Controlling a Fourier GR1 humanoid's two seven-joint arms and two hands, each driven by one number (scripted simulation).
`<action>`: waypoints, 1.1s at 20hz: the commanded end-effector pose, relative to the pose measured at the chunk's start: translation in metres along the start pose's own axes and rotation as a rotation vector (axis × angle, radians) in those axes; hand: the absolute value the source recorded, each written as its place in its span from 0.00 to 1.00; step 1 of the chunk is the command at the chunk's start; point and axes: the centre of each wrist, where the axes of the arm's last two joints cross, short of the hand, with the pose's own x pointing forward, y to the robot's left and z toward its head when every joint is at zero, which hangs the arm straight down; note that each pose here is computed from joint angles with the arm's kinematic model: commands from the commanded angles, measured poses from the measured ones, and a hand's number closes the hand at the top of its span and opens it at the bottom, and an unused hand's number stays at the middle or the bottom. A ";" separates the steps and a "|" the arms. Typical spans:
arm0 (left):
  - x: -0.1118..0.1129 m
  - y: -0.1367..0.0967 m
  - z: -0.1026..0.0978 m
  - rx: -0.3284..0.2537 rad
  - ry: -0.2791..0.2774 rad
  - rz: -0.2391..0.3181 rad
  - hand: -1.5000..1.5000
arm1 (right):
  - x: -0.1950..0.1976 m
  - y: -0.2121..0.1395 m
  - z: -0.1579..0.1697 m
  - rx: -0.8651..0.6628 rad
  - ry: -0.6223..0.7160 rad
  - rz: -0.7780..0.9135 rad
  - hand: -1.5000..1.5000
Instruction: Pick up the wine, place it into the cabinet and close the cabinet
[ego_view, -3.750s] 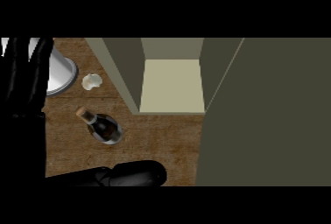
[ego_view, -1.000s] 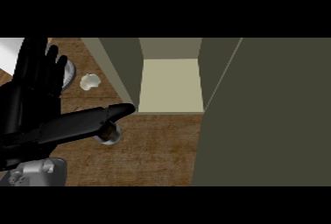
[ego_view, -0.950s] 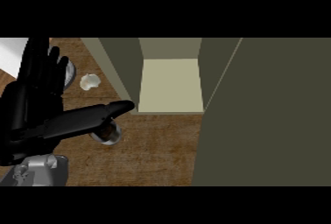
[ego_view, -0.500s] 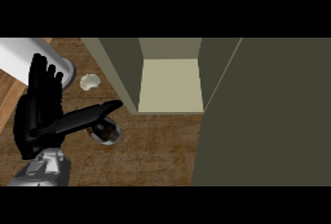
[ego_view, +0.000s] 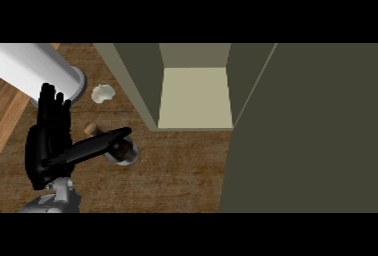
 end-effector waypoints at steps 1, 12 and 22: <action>-0.034 0.016 0.002 0.003 0.014 0.005 0.00 | 0.018 -0.005 0.020 0.058 -0.052 -0.078 0.00; -0.078 0.044 0.003 0.044 0.058 -0.002 0.00 | 0.007 0.003 -0.006 0.031 -0.048 -0.114 0.00; -0.116 0.083 -0.003 0.012 0.090 -0.034 0.00 | 0.005 0.001 0.002 0.046 -0.044 -0.103 0.00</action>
